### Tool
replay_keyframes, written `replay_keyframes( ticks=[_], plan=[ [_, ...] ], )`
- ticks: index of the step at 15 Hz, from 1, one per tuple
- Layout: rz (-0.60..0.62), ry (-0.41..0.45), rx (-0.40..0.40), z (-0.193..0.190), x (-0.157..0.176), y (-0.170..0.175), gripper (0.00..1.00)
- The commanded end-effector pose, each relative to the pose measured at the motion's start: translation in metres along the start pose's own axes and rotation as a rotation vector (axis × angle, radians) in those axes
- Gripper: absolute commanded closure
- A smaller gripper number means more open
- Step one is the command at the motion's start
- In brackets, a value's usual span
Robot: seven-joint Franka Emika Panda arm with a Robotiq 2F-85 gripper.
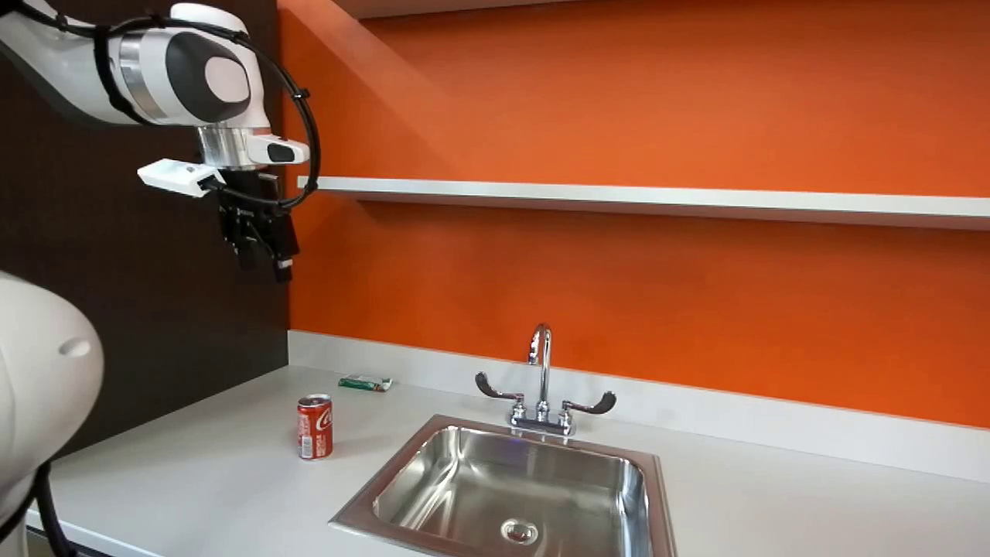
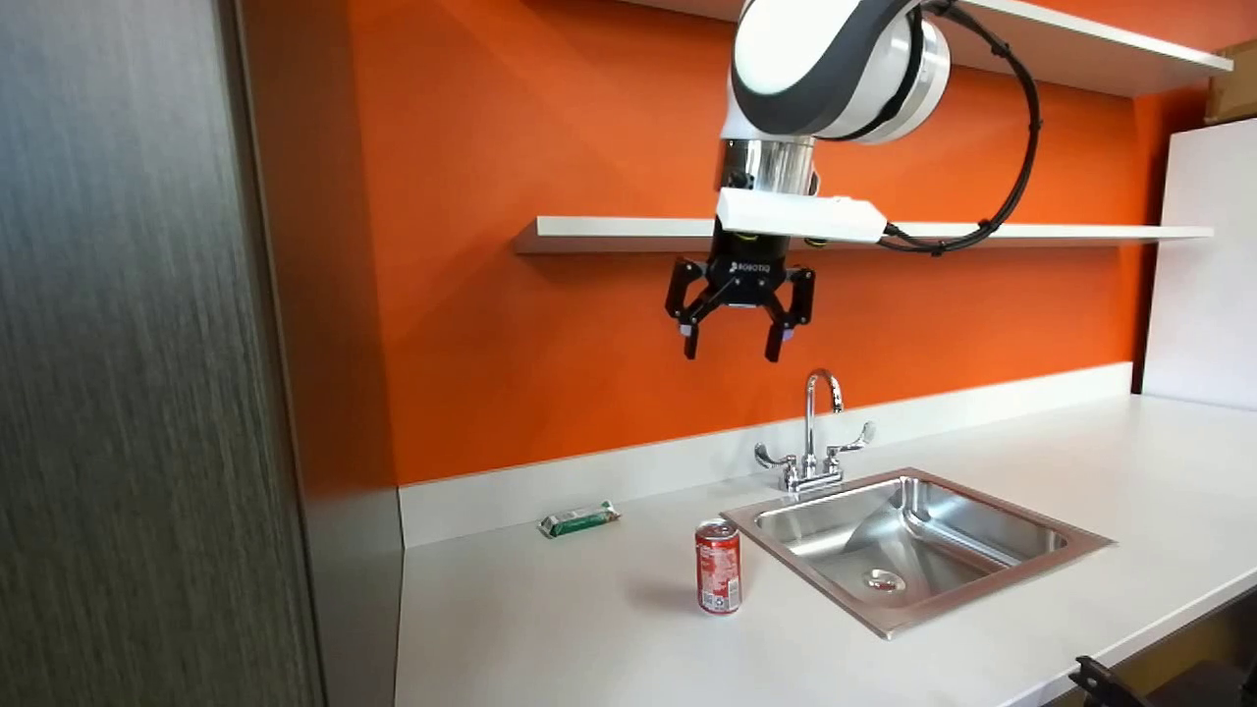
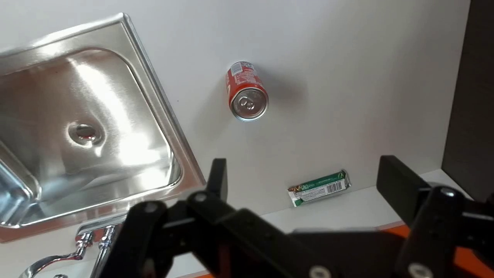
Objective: Put the red can on the bottom shelf
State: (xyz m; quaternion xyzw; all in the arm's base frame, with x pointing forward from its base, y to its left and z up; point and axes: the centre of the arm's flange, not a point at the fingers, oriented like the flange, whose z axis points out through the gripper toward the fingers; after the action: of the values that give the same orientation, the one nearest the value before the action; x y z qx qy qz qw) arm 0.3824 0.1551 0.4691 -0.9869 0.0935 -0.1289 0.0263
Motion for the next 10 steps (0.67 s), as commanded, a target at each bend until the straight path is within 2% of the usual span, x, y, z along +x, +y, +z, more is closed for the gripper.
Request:
replay_keyframes(
  ticks=[1, 5, 7, 10],
  plan=[
    [-0.041, -0.054, -0.033, 0.0006, -0.0057, -0.0014, 0.00],
    [-0.078, -0.092, -0.084, 0.0035, -0.0153, 0.0000, 0.00],
    [-0.122, -0.034, -0.082, 0.0057, -0.0148, 0.0011, 0.00],
    [-0.171, 0.068, -0.033, 0.0086, -0.0099, -0.0004, 0.00]
  ],
)
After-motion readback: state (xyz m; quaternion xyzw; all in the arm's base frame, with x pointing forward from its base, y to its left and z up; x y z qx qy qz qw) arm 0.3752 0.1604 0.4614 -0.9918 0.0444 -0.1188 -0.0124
